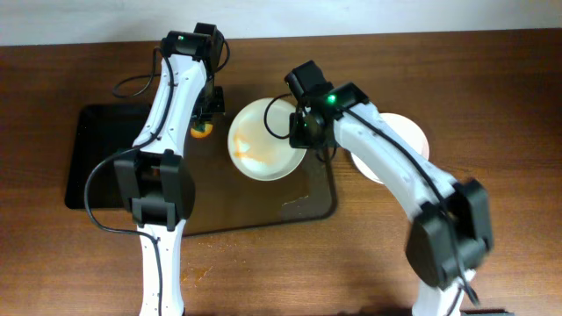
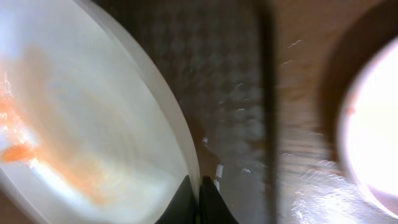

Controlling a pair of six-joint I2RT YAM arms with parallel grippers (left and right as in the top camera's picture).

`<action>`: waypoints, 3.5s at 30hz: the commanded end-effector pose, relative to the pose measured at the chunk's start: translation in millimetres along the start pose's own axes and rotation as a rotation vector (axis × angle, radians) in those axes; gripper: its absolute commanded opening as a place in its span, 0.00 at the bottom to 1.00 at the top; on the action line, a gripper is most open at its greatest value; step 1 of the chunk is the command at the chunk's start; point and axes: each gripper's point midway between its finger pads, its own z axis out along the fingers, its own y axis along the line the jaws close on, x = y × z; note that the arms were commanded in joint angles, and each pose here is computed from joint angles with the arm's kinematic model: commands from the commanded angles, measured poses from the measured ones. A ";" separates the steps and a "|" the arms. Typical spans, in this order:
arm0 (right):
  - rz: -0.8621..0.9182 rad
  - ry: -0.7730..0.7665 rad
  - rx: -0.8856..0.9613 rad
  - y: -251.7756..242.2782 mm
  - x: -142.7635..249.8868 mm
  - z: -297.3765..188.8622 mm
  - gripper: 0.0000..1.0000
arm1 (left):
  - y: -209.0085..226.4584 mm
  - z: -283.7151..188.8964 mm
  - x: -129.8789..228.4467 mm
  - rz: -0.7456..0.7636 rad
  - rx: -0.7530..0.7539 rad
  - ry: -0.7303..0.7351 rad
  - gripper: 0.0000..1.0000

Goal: Clean dirty plates on tray and stack at the side
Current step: 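Lift the sponge away and raise the plate with the right gripper, then carry the plate right and stack it on the plate pile, then lower the sponge into the small black tray with the left gripper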

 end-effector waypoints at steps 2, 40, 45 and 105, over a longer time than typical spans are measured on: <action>-0.123 -0.237 0.328 -16.6 -11.7 -42.0 0.04 | 1.4 2.0 -7.0 -0.004 0.040 -0.007 0.01; -0.130 -0.742 0.675 17.1 3.7 -125.0 0.04 | -4.6 9.5 -6.5 0.032 0.127 0.024 0.01; -0.030 -0.441 0.530 -5.4 11.9 -77.4 0.04 | -4.4 9.6 -6.5 0.032 0.127 0.024 0.01; 0.315 -0.030 -0.140 -183.1 -23.2 -35.9 0.92 | 203.4 53.0 37.4 -0.566 -0.039 0.181 0.01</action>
